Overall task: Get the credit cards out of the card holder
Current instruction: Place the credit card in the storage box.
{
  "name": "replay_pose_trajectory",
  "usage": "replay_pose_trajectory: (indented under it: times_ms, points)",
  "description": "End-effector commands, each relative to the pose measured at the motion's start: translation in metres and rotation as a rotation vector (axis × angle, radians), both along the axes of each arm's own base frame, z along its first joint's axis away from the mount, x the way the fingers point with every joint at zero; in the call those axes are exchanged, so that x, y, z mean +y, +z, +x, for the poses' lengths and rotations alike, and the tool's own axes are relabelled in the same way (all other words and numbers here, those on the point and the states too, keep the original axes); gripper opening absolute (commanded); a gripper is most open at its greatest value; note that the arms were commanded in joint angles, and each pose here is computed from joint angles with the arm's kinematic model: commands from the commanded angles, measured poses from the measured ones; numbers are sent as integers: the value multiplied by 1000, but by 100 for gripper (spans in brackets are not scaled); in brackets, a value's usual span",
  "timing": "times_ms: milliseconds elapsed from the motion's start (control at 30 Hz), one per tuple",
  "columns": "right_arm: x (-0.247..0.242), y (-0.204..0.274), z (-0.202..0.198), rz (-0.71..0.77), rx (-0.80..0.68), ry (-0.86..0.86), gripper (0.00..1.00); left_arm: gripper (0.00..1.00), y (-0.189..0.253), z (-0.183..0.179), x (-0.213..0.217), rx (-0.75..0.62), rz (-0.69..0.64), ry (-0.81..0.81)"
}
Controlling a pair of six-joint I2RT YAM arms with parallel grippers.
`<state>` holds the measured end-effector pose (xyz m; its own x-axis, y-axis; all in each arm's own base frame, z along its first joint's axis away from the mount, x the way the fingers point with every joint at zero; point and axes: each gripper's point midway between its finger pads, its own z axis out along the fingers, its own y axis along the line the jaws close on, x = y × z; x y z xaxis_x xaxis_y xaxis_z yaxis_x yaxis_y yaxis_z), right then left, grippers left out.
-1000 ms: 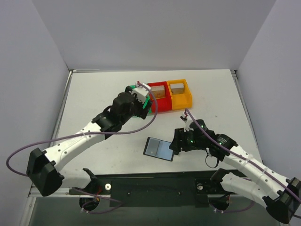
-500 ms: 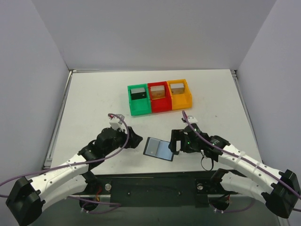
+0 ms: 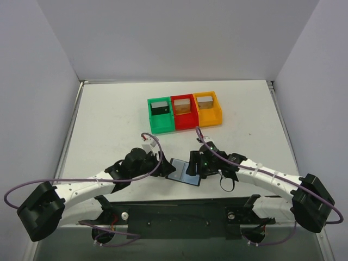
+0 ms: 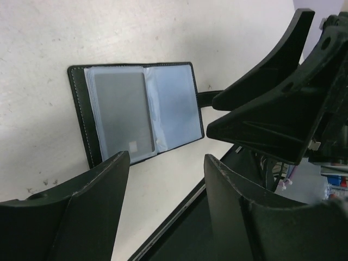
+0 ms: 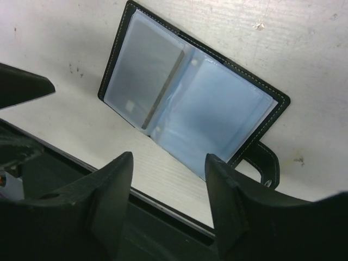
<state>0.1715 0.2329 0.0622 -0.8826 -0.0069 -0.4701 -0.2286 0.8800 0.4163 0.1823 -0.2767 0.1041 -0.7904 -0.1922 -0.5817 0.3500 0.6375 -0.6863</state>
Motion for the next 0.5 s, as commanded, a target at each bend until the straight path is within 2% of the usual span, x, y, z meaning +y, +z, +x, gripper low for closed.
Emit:
replay_pose_trajectory:
  times_ms: [0, 333, 467]
  points:
    - [-3, -15, -4, -3, 27, -14, 44, 67, 14, 6, -17, -46, -27, -8]
    - [-29, -53, -18, -51, 109, -63, 20, 61, -14, 15, -15, -43, 140, 97]
    - [-32, -58, -18, -46, 101, -81, 18, 60, -15, 20, -14, -48, 177, 126]
